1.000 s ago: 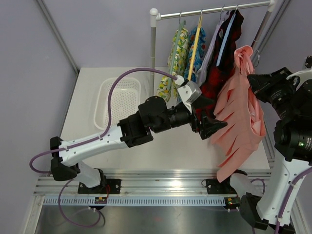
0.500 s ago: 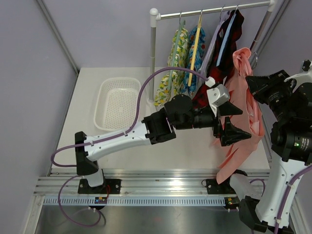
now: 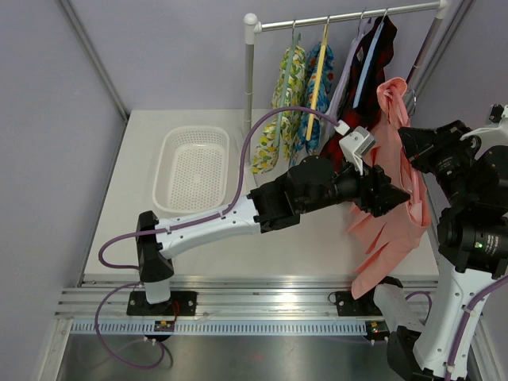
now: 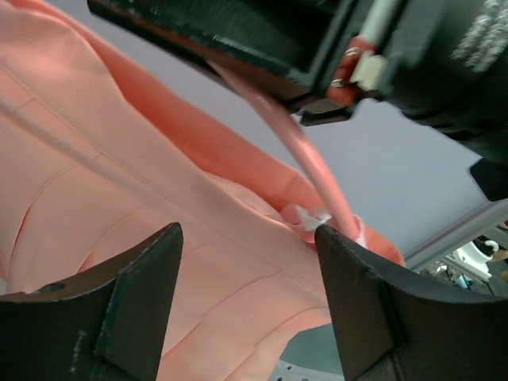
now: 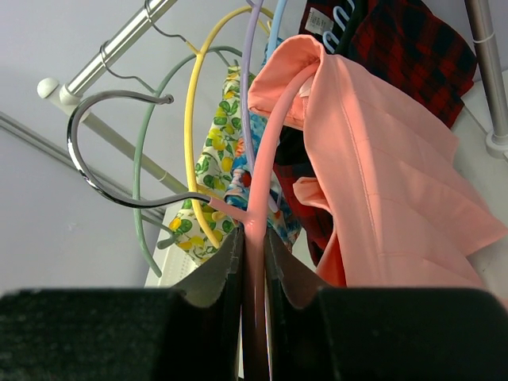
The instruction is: Remove the skirt from the hanger
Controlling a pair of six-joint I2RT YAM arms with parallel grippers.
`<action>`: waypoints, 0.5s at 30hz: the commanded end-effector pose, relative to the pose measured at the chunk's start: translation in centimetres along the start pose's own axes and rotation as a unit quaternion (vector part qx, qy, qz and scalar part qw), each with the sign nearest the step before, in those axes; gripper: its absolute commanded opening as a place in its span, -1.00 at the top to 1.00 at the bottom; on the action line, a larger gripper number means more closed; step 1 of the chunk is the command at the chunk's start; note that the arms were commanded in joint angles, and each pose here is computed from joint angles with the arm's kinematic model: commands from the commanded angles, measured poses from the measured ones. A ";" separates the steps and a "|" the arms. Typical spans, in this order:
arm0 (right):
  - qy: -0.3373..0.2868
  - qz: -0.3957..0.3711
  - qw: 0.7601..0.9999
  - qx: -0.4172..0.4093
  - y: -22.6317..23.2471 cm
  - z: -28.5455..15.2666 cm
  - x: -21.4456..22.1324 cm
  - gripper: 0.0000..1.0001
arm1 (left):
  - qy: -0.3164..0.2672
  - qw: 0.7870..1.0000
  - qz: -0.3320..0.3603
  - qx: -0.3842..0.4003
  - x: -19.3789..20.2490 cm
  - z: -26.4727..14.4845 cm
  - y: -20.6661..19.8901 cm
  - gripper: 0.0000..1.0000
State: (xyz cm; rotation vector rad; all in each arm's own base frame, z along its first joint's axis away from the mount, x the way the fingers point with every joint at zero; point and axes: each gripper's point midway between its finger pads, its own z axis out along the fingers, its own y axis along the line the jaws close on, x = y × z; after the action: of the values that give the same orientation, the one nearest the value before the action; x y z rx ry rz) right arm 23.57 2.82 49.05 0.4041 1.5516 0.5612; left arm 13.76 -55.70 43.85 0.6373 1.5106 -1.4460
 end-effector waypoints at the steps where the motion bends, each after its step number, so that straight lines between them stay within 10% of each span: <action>1: -0.073 -0.046 0.992 -0.088 4.1 -1.0 -3.5 1.00 | -0.036 0.999 -0.019 -0.002 -2.7 0.2 -0.5 -0.33; 15: -0.070 -0.040 0.992 -0.096 4.1 -1.1 -3.0 1.00 | -0.032 0.998 -0.045 0.034 -2.6 0.1 -0.3 -0.15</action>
State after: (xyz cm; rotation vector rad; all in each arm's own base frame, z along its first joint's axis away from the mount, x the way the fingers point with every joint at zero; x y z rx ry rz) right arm 23.83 3.43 48.57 0.3680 1.5518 0.5936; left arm 15.08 -55.95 43.30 0.5861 1.5517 -1.4826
